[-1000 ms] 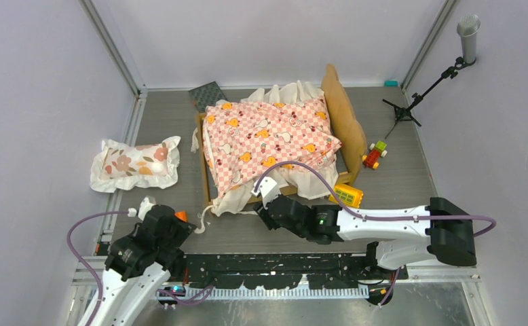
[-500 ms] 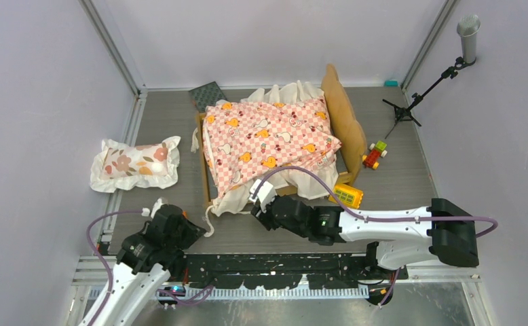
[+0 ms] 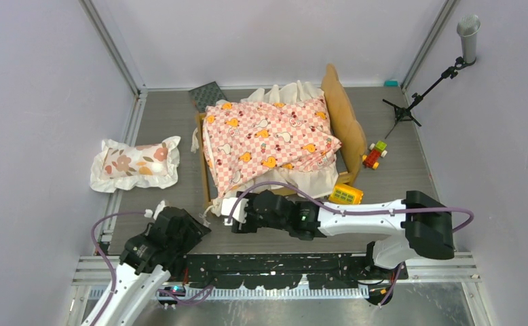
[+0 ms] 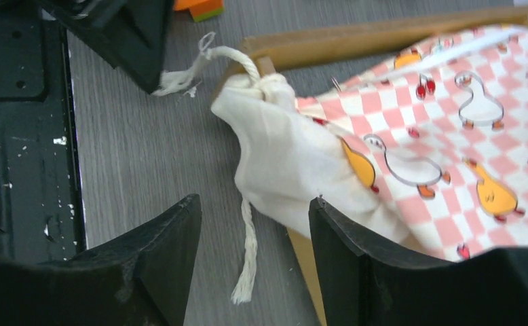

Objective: Set up the pet bed
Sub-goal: Adjust the mattress on the bed frame.

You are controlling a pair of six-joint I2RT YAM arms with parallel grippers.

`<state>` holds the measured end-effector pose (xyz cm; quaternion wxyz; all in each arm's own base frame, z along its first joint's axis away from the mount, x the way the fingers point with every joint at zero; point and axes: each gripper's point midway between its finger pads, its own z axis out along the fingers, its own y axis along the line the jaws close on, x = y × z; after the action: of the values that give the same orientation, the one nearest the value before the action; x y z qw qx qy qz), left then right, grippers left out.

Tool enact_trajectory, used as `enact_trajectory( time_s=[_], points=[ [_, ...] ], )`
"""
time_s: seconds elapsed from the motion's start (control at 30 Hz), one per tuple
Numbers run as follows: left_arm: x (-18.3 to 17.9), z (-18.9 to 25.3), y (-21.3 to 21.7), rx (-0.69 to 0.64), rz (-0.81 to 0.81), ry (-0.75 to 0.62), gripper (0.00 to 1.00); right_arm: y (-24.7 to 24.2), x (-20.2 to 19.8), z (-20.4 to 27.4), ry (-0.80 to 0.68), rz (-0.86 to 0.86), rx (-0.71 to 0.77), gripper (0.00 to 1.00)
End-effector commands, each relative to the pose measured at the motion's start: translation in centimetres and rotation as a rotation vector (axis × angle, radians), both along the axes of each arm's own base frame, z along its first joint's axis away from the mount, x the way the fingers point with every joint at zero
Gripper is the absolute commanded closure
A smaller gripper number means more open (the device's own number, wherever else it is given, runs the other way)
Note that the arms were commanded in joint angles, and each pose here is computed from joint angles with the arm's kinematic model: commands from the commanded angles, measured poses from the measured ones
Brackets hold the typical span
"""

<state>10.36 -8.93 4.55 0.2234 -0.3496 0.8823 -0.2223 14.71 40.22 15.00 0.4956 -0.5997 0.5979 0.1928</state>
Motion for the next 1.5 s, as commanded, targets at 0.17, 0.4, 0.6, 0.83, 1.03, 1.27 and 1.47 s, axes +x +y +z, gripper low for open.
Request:
enact_trajectory(
  time_s=[0.17,0.4,0.6,0.83,1.03,1.27,1.47],
  points=[
    [2.9,5.9,2.0,0.151,0.011,-0.143,0.35,3.8,1.1,2.0,-0.169,0.262,-0.089,0.35],
    [4.8,8.4,2.5,0.250,-0.017,-0.181,0.33,4.5,3.1,0.2,-0.127,0.295,-0.166,0.36],
    [5.4,9.1,2.3,0.232,-0.004,-0.217,0.32,4.9,3.4,-1.3,-0.100,0.328,-0.228,0.38],
    [5.5,9.0,2.0,0.228,-0.018,-0.218,0.32,4.9,4.6,-1.4,-0.124,0.269,-0.234,0.61],
    [6.2,9.0,1.2,0.213,-0.042,-0.224,0.32,4.1,4.7,-0.7,-0.133,0.232,-0.210,0.74],
    [7.2,8.9,0.1,0.204,-0.081,-0.222,0.33,3.1,5.0,-0.2,-0.142,0.195,-0.211,0.86],
    [7.9,8.9,-0.6,0.202,-0.112,-0.227,0.34,2.4,5.4,0.7,-0.145,0.155,-0.195,0.99]
  ],
)
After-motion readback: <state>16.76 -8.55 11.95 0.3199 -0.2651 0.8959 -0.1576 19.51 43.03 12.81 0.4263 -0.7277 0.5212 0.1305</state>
